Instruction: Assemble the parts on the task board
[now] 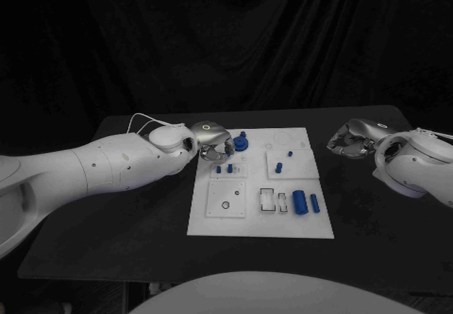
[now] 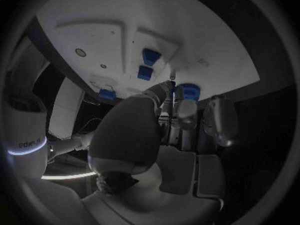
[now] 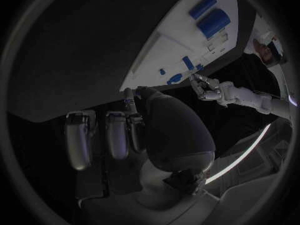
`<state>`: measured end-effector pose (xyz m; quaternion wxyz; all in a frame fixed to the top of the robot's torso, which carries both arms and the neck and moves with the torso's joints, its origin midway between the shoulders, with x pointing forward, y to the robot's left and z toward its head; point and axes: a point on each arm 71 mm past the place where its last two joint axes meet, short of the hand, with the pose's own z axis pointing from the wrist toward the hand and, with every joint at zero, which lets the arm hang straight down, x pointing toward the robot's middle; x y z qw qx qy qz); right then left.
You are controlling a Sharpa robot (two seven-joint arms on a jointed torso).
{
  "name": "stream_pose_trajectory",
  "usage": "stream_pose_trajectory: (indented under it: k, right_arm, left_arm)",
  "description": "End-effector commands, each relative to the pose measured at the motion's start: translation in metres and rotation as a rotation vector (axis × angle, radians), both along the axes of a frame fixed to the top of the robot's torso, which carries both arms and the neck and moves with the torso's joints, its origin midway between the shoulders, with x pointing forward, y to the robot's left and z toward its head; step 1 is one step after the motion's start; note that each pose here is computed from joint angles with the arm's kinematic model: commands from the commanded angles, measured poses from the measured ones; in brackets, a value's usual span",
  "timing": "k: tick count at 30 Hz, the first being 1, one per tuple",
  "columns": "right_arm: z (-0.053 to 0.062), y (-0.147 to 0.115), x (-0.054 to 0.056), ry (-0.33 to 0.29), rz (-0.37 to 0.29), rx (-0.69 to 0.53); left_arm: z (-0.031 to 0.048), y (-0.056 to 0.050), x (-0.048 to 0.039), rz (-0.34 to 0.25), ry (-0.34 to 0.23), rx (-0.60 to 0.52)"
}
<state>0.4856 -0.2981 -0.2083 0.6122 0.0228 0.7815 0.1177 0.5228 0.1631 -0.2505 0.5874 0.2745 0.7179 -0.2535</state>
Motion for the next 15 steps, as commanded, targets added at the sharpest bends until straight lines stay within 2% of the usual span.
stream_pose_trajectory:
  k: [1, 15]
  right_arm:
    - [-0.0011, -0.0004, -0.0007, 0.005, -0.004, -0.006]
    - [-0.0012, -0.0006, -0.0006, 0.005, -0.004, -0.006]
  left_arm:
    - [-0.0001, -0.0014, -0.0001, -0.002, -0.005, -0.007]
    - [-0.0054, -0.0006, 0.0002, 0.009, 0.025, 0.016]
